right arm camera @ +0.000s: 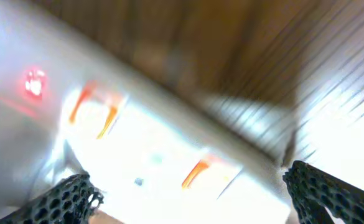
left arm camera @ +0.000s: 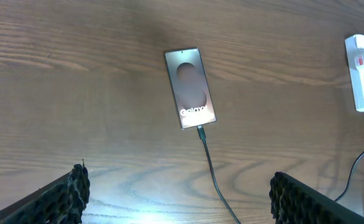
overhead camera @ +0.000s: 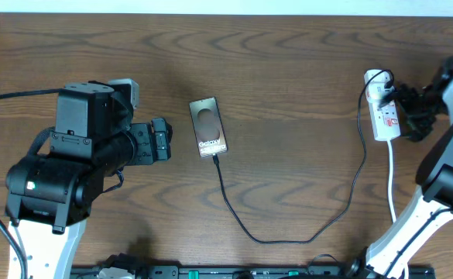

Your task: Plug charger to phone and switch on socket

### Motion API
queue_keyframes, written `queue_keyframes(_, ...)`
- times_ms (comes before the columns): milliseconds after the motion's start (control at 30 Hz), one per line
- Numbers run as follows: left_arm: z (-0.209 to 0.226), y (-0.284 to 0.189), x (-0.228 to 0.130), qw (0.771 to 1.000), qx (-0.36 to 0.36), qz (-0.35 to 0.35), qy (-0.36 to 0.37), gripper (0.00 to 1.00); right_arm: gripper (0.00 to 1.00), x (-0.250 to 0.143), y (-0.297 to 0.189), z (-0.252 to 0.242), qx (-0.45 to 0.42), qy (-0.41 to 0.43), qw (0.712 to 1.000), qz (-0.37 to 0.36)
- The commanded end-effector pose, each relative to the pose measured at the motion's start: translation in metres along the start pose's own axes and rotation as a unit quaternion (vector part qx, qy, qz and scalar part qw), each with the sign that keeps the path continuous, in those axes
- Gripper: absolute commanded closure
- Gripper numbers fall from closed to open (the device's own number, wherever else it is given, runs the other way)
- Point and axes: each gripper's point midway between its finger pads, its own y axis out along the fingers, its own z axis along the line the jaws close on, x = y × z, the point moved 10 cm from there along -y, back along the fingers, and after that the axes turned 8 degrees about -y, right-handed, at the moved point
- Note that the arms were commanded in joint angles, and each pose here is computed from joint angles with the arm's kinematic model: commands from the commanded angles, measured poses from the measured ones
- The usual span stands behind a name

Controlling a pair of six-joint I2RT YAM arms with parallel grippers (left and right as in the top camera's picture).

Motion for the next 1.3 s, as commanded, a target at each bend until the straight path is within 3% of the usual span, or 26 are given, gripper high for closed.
queue_keyframes(0, 0.001, -0.002, 0.001, 1.000, 0.005, -0.006, -0.007, 0.09, 0.01, -0.016, -0.056, 0.026, 0.022, -0.048, 0.997, -0.056)
queue_keyframes(300, 0.001, -0.002, 0.001, 1.000, 0.005, -0.006, -0.007, 0.09, 0.01, -0.085, -0.189, 0.025, 0.026, -0.069, 0.984, -0.165)
queue_keyframes(533, 0.001, -0.002, 0.001, 1.000, 0.005, -0.006, -0.007, 0.09, 0.01, -0.161, -0.253, 0.014, 0.023, -0.127, 0.962, -0.242)
queue_keyframes(867, 0.001, -0.002, 0.001, 1.000, 0.005, -0.006, -0.007, 0.09, 0.01, -0.255, -0.268, -0.029, 0.033, -0.137, 0.935, -0.326)
queue_keyframes(1000, 0.001, -0.002, 0.001, 1.000, 0.005, -0.006, -0.007, 0.09, 0.01, -0.293, -0.266, -0.047, 0.031, -0.136, 0.940, -0.312)
queue_keyframes(1267, 0.001, -0.002, 0.001, 1.000, 0.005, -0.006, -0.007, 0.09, 0.01, -0.326, -0.260, -0.064, 0.013, -0.131, 0.955, -0.267)
